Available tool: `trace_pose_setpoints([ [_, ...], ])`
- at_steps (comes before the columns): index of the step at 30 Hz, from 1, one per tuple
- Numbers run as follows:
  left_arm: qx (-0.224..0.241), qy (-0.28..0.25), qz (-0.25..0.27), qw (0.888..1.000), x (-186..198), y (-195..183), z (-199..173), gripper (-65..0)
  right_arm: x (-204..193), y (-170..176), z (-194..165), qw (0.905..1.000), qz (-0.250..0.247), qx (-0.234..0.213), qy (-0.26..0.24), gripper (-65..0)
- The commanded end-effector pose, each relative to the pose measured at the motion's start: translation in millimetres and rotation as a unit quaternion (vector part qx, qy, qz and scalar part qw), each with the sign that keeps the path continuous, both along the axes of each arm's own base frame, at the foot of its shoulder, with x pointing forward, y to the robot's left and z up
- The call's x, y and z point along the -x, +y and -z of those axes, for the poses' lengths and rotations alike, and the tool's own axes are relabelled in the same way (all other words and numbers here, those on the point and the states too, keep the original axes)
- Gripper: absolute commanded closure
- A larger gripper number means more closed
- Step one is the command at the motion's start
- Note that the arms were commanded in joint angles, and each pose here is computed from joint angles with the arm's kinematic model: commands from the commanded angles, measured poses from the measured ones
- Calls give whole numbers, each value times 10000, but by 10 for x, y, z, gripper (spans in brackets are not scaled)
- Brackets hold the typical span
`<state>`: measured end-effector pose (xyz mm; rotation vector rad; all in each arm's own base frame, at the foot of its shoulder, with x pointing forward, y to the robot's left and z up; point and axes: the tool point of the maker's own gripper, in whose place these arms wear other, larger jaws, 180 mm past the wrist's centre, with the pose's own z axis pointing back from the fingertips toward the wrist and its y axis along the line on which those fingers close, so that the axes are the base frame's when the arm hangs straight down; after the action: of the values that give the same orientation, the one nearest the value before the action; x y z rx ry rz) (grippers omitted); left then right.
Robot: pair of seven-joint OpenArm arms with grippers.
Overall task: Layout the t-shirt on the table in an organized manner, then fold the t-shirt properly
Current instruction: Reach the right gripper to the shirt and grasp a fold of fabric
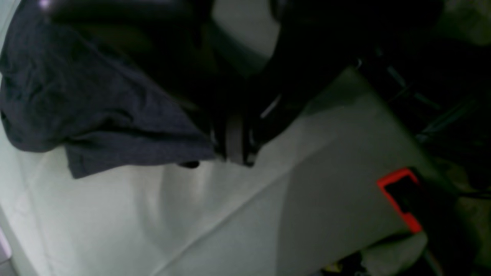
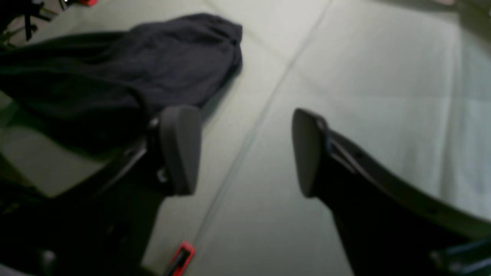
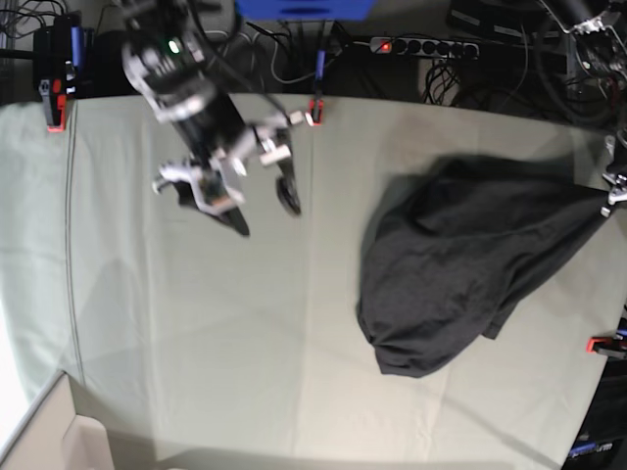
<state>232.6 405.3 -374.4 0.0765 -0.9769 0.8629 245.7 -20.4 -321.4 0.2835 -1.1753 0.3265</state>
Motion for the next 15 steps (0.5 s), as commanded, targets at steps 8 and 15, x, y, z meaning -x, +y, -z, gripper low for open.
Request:
trace_pose_setpoints([
  [8, -136, 38, 46, 9999, 69, 37, -45, -2, -805, 413, 21, 9991, -368, -1, -190, -446],
  [15, -102, 235, 43, 9997, 225, 20, 57, -2, -963, 1025, 633, 9920, -1096, 280, 556, -446],
])
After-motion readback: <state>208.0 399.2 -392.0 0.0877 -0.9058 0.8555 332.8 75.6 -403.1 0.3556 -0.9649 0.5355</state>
